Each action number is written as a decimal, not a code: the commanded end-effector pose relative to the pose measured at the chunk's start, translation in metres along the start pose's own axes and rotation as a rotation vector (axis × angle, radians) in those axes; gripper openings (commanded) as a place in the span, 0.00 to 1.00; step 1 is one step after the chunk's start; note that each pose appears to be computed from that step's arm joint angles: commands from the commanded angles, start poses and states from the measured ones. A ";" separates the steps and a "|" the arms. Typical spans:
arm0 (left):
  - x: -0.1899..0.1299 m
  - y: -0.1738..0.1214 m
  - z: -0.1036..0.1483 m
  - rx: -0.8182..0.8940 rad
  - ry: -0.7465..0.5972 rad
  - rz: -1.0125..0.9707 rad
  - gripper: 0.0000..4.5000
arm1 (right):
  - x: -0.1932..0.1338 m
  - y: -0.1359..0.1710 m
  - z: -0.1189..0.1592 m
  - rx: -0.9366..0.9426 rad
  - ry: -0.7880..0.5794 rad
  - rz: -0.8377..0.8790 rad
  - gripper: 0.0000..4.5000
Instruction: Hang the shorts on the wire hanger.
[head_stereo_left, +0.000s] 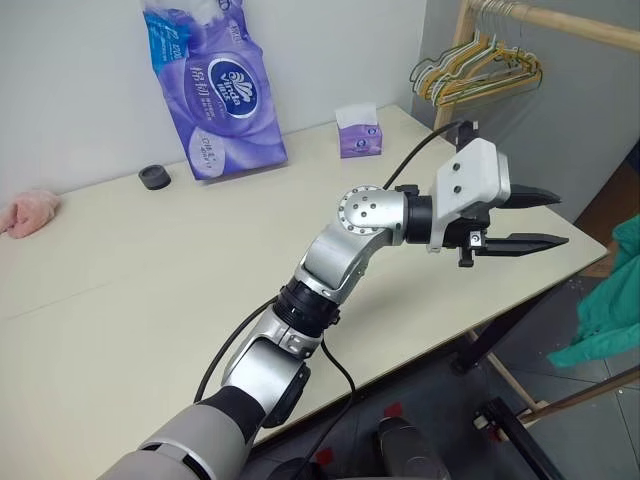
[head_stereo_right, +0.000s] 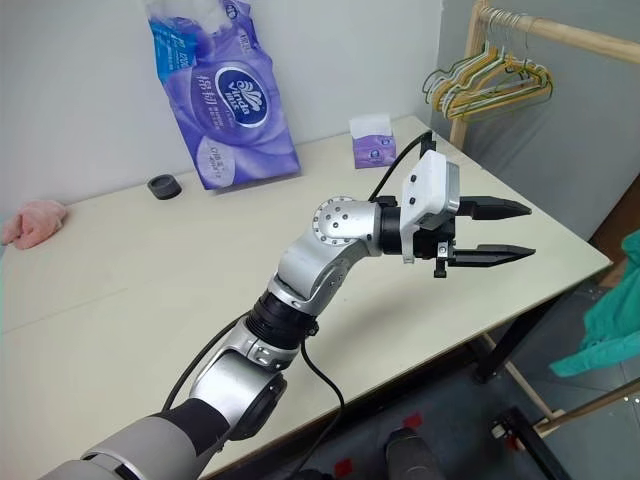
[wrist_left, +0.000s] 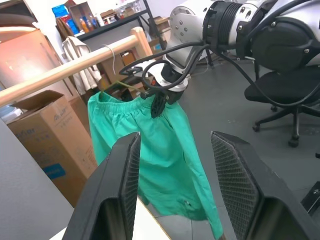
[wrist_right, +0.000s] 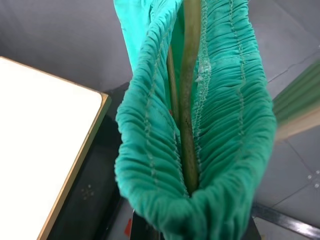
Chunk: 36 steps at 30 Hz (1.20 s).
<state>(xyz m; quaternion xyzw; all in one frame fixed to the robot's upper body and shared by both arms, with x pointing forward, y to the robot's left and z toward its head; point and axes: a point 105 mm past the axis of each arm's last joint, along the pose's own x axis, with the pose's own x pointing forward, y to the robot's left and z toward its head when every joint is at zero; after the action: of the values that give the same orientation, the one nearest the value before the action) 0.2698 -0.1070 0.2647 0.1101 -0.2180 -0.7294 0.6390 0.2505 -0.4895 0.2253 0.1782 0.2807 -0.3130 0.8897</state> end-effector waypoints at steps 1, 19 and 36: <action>0.005 -0.004 0.012 0.036 -0.030 -0.033 0.52 | -0.008 0.009 0.011 -0.005 -0.061 0.041 0.00; 0.008 -0.008 0.013 0.046 -0.036 -0.061 0.54 | -0.039 0.029 0.017 -0.014 -0.184 0.072 0.99; -0.016 0.014 -0.009 0.048 0.071 0.080 0.54 | -0.134 0.101 0.067 -0.510 -0.951 -0.109 0.99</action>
<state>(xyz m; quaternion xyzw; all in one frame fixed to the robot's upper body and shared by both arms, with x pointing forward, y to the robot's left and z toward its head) 0.2782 -0.1026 0.2566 0.1383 -0.2081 -0.7185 0.6491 0.2562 -0.4086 0.3513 -0.1721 -0.0148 -0.3501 0.9207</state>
